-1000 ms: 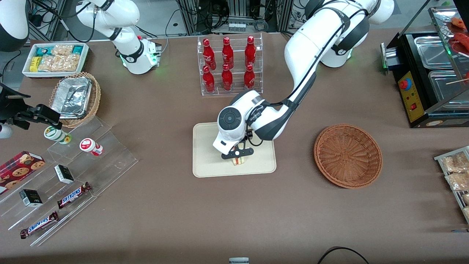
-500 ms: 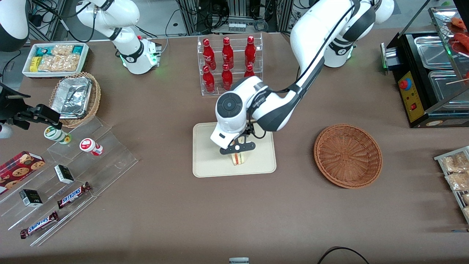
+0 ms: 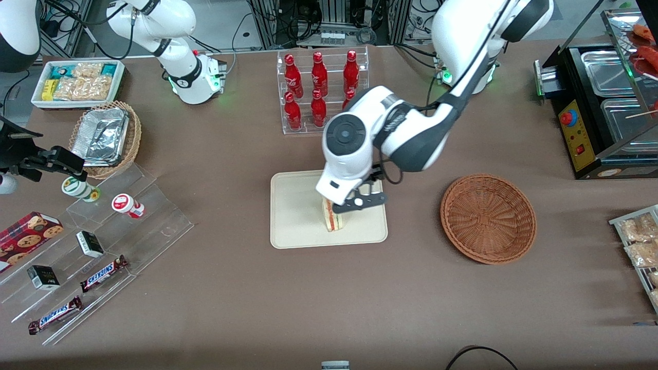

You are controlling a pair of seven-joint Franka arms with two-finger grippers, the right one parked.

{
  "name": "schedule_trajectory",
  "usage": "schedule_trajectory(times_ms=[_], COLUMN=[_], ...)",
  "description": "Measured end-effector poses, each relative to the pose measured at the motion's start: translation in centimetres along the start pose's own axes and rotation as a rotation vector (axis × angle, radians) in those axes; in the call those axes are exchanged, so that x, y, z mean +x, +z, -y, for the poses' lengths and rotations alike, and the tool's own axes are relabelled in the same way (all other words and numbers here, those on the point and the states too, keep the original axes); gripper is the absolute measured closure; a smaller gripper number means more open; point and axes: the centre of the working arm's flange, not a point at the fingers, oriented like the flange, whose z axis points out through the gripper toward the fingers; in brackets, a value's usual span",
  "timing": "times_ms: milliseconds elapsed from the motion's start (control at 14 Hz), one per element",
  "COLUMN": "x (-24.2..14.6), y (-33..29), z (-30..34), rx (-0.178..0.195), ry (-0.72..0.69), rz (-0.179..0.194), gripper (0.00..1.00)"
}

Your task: Place sandwich from basket to tray

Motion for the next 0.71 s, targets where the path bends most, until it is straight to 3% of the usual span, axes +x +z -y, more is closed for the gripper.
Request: schedule_trajectory(times_ms=[286,714], x=[4.0,7.7], y=[-3.0,-5.9], z=[6.6,17.7], rx=[-0.011,-0.026], ry=[0.027,0.057], rz=[-0.013,0.008], gripper=[0.0,0.0])
